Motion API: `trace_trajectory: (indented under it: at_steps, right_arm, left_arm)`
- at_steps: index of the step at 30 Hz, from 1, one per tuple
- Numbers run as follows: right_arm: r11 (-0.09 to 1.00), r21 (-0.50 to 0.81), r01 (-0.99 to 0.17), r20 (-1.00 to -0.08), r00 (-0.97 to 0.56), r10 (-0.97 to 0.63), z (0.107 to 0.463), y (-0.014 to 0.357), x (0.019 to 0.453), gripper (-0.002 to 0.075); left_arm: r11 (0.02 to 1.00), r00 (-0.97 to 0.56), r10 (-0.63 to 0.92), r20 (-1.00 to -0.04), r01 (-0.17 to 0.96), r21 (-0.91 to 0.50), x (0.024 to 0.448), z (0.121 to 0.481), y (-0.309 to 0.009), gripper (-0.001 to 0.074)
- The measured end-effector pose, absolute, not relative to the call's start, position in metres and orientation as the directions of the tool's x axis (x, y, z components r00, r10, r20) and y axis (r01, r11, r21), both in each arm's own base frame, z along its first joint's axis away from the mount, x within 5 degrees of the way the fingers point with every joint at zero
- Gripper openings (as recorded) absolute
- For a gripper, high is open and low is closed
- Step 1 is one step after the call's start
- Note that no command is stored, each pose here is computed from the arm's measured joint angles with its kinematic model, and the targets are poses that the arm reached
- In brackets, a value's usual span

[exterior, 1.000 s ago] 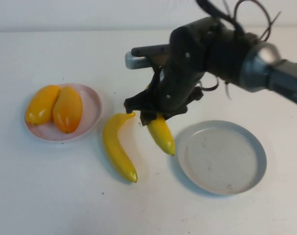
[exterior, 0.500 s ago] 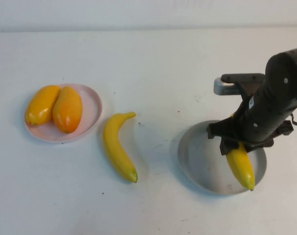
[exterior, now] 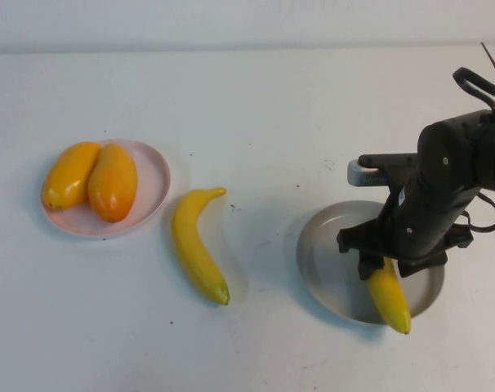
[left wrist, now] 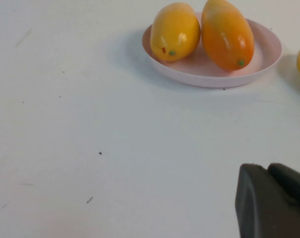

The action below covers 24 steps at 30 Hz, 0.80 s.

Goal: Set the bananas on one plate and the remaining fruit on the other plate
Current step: Put another type of fruit in the right plate

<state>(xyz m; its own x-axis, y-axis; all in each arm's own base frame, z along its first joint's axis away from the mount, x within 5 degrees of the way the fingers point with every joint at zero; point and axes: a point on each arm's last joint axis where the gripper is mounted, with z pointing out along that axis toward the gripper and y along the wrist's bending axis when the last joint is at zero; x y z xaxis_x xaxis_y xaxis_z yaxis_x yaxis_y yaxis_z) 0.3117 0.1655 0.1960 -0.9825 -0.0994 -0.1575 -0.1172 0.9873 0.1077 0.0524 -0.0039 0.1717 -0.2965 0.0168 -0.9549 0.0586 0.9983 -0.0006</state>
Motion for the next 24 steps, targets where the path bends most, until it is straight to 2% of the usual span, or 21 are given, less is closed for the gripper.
trace_trajectory:
  at_steps: [3, 7, 10, 14, 17, 20, 24]
  right_arm:
    - [0.986, 0.114, -0.119, -0.175, -0.98, -0.098, 0.202, 0.165, 0.311, 0.0432]
    - [0.982, 0.137, -0.131, -0.233, -0.968, -0.097, 0.227, 0.164, 0.305, 0.0445]
    - [0.966, 0.147, -0.211, -0.299, -0.941, -0.16, 0.252, 0.175, 0.302, 0.0443]
    - [0.907, 0.169, -0.385, -0.387, -0.872, -0.298, 0.28, 0.212, 0.295, 0.0442]
    - [0.839, 0.177, -0.514, -0.429, -0.808, -0.404, 0.288, 0.247, 0.292, 0.0442]
    - [0.761, 0.182, -0.623, -0.448, -0.741, -0.5, 0.283, 0.285, 0.291, 0.0442]
    - [0.708, 0.177, -0.684, -0.408, -0.706, -0.579, 0.261, 0.324, 0.296, 0.0442]
  left_arm:
    - [0.998, -0.296, 0.017, -0.955, 0.059, -0.001, 0.052, 0.172, -0.004, -0.0004]
    - [0.998, -0.296, 0.017, -0.955, 0.059, -0.001, 0.052, 0.172, -0.004, -0.0004]
    - [0.998, -0.296, 0.017, -0.955, 0.059, -0.001, 0.052, 0.172, -0.004, -0.0004]
    - [0.998, -0.296, 0.017, -0.955, 0.059, -0.001, 0.052, 0.172, -0.004, -0.0004]
    - [0.998, -0.296, 0.017, -0.955, 0.059, -0.001, 0.052, 0.172, -0.004, -0.0004]
    - [0.998, -0.296, 0.017, -0.955, 0.059, -0.001, 0.052, 0.172, -0.004, -0.0004]
    - [0.998, -0.296, 0.017, -0.955, 0.059, -0.001, 0.052, 0.172, -0.004, -0.0004]
